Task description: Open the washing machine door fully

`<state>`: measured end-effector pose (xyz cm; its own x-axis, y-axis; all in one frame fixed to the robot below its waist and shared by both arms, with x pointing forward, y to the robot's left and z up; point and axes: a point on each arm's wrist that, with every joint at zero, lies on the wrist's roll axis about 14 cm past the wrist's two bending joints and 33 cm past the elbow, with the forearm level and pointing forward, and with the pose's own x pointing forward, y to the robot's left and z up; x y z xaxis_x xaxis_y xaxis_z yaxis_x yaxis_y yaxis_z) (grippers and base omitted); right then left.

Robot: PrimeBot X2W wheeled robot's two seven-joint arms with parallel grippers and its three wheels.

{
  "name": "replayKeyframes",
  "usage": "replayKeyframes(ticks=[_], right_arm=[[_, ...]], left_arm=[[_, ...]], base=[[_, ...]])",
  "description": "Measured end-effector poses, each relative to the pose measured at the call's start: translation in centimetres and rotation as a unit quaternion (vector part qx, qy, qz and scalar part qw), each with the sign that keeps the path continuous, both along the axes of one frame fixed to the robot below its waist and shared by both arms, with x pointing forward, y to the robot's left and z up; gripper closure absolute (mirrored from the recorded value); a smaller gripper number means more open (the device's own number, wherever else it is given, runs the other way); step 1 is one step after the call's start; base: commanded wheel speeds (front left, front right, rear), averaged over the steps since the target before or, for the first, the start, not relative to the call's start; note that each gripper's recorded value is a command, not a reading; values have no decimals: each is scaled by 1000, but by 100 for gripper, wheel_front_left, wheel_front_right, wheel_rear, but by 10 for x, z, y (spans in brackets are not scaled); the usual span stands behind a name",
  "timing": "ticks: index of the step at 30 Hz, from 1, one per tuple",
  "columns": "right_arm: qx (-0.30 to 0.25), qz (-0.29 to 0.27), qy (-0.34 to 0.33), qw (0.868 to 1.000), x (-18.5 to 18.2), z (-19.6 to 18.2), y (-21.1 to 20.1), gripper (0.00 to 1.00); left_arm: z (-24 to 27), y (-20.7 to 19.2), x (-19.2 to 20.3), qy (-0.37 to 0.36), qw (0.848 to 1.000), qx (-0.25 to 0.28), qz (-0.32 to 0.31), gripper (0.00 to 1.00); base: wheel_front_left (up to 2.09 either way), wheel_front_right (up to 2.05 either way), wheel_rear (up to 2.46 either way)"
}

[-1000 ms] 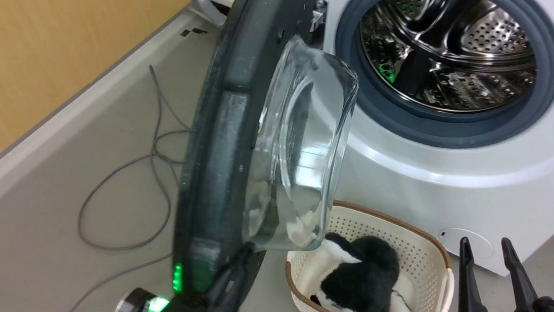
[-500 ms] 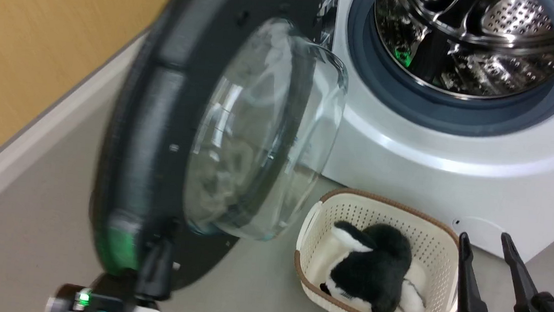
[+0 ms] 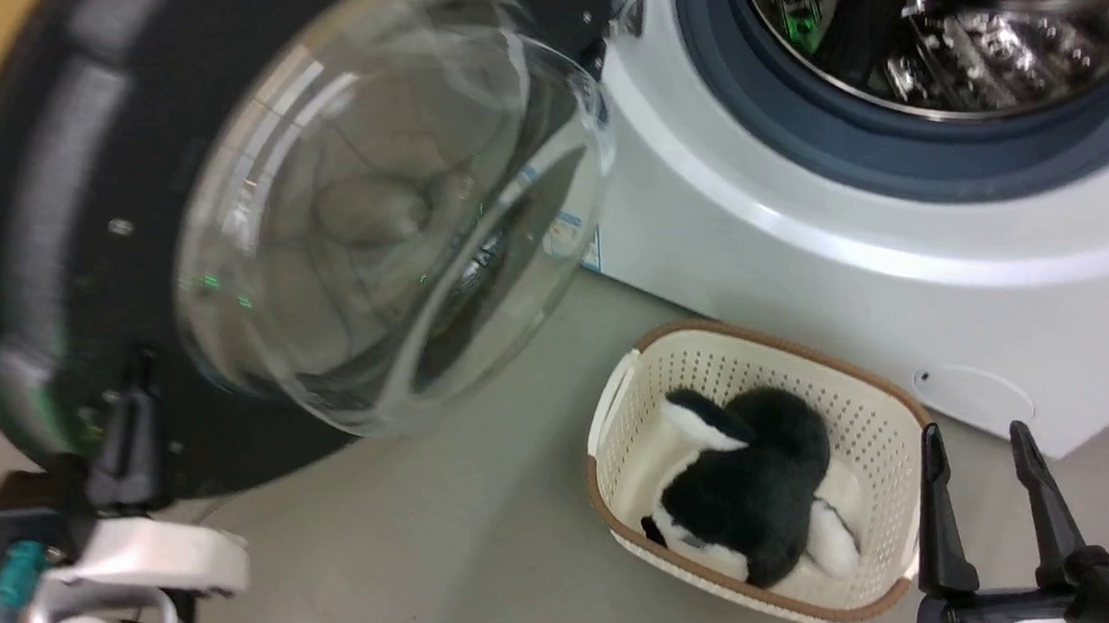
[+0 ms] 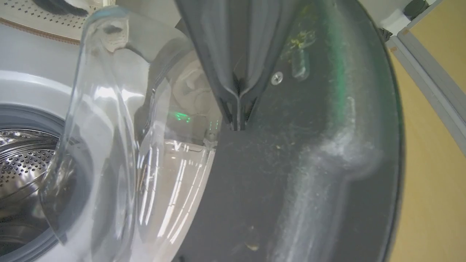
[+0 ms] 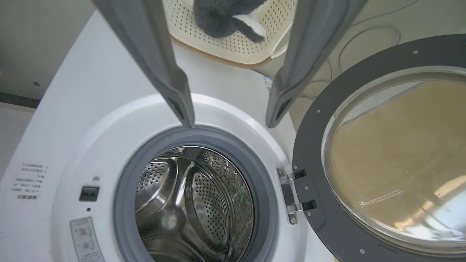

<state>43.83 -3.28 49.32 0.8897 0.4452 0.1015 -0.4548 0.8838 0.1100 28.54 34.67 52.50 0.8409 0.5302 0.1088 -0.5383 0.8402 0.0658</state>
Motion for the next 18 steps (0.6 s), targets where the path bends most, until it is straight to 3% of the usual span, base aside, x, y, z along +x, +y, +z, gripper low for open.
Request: replayKeyframes(ticks=[18], right_arm=[[-8, -18, 11, 1000, 25, -22, -9, 0]], left_arm=[[1, 76, 20, 9, 995, 17, 95, 100]], base=[[0, 0, 0]])
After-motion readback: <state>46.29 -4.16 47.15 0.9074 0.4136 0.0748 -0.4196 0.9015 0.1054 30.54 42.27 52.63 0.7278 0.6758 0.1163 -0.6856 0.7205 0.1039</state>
